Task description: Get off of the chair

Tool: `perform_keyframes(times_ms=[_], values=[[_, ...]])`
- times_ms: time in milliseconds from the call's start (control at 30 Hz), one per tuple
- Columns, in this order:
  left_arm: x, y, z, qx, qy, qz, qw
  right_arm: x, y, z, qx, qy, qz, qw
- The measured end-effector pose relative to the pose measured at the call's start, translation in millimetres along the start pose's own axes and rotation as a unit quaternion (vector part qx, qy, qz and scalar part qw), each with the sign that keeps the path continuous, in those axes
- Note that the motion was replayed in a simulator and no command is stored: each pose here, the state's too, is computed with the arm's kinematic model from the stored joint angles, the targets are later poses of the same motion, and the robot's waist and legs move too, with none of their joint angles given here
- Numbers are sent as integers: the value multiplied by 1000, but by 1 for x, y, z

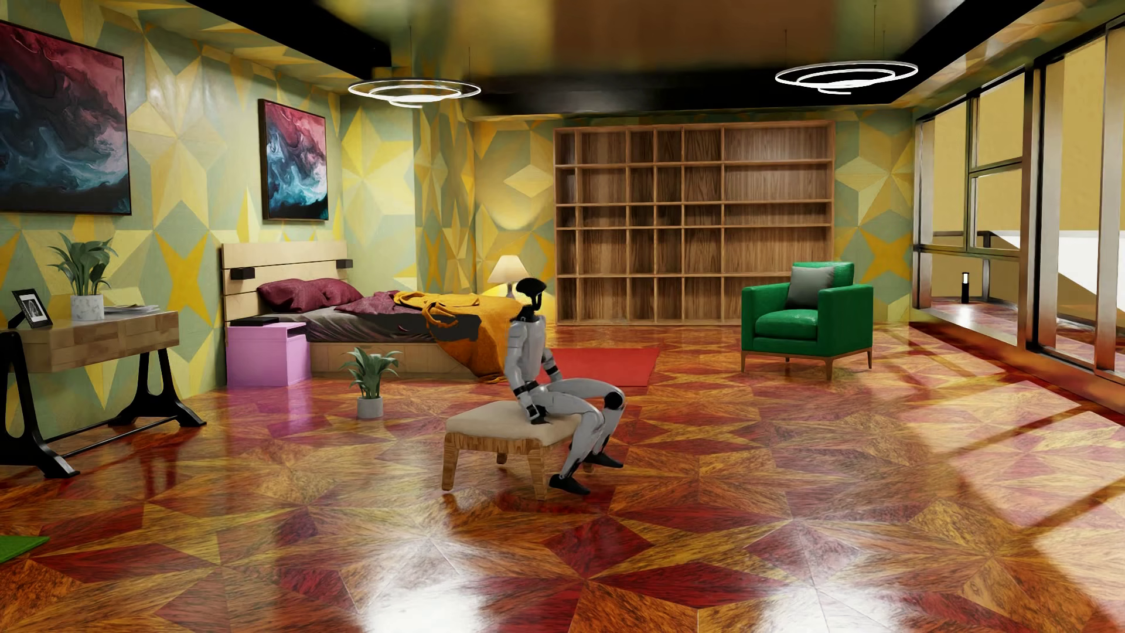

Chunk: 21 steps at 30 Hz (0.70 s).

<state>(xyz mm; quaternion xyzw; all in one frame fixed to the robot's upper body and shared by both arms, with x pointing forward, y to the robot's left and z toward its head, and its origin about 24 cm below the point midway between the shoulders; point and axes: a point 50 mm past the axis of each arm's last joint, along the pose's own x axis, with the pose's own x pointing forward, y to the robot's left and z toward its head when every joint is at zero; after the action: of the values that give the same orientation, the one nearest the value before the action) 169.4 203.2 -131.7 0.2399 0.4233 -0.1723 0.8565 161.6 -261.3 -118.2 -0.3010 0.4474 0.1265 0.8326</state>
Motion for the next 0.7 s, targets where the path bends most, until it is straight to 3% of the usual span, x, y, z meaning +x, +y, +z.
perform_keyframes(times_ms=[100,167,233,333,400,500,567,633,700], values=[[-8,28,20,-28,-65,61,996,-18,-30,20,19,-87,-53,995],[-27,60,40,-71,-145,158,974,-44,-55,47,7,-179,-131,975],[-64,95,78,-99,-268,285,915,-80,-78,86,-24,-284,-249,926],[-149,129,161,-59,-502,410,759,-140,-99,153,-75,-461,-393,792],[-200,124,211,72,-619,379,684,-174,-92,211,-176,-586,-370,699],[-241,92,268,314,-678,233,622,-209,-51,284,-383,-683,-232,577],[-258,74,296,380,-707,179,569,-229,-24,310,-501,-700,-154,485],[-274,55,320,423,-733,146,512,-243,-13,321,-533,-718,-133,428],[-278,40,329,451,-740,118,484,-247,-7,325,-534,-729,-130,407]])
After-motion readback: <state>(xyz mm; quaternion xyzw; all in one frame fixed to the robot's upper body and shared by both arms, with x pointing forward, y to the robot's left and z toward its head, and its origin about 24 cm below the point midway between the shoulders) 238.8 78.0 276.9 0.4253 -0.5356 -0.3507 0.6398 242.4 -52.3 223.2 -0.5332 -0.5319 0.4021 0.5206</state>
